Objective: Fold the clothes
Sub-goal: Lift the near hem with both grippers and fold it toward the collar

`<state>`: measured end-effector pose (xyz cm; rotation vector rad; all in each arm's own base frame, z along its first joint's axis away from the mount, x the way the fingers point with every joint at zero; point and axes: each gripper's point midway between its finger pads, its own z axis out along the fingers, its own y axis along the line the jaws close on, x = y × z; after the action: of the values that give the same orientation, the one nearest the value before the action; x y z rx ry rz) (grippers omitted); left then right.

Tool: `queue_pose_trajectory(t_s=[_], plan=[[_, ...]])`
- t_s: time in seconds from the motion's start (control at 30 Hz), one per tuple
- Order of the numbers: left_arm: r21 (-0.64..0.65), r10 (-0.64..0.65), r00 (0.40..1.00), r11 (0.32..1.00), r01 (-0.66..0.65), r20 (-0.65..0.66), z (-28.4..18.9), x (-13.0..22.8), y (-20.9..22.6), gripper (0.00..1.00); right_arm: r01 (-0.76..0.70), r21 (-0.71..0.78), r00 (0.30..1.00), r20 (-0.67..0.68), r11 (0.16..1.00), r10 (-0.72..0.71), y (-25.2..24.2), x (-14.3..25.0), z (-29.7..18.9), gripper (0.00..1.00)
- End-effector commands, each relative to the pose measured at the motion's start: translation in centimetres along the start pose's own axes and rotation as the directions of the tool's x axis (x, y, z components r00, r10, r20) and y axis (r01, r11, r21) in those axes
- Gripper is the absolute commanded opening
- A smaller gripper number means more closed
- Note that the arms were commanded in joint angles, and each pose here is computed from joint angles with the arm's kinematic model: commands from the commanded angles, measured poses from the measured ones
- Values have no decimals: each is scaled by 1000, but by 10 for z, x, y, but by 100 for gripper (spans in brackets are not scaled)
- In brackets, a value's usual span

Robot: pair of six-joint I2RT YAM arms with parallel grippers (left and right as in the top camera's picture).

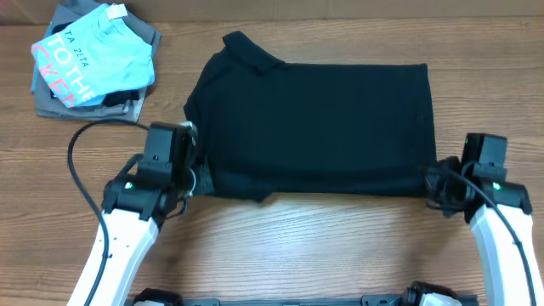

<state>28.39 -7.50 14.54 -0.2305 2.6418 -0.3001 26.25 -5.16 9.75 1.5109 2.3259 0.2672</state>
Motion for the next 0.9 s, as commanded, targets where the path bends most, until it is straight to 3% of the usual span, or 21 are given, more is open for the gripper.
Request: queue_pose_trajectory(t_s=[0.0,0.77,0.8,0.83,0.87], plan=[[-66,2,999,998,1,45,10,-19,8,4,-6,1,1000,8,1000,6,8,-10,10,4],[-66,-16,995,998,22,98,104,-59,2,6,48,-126,997,65,991,-40,61,-31,66,4],[-61,-15,994,998,22,109,106,-62,1,14,56,-133,997,67,990,-47,65,-30,68,9],[-56,-15,993,998,21,120,107,-65,0,39,63,-139,996,69,988,-54,68,-29,70,23],[-52,-14,992,998,21,129,108,-67,-1,56,68,-141,996,69,988,-58,69,-29,71,42]])
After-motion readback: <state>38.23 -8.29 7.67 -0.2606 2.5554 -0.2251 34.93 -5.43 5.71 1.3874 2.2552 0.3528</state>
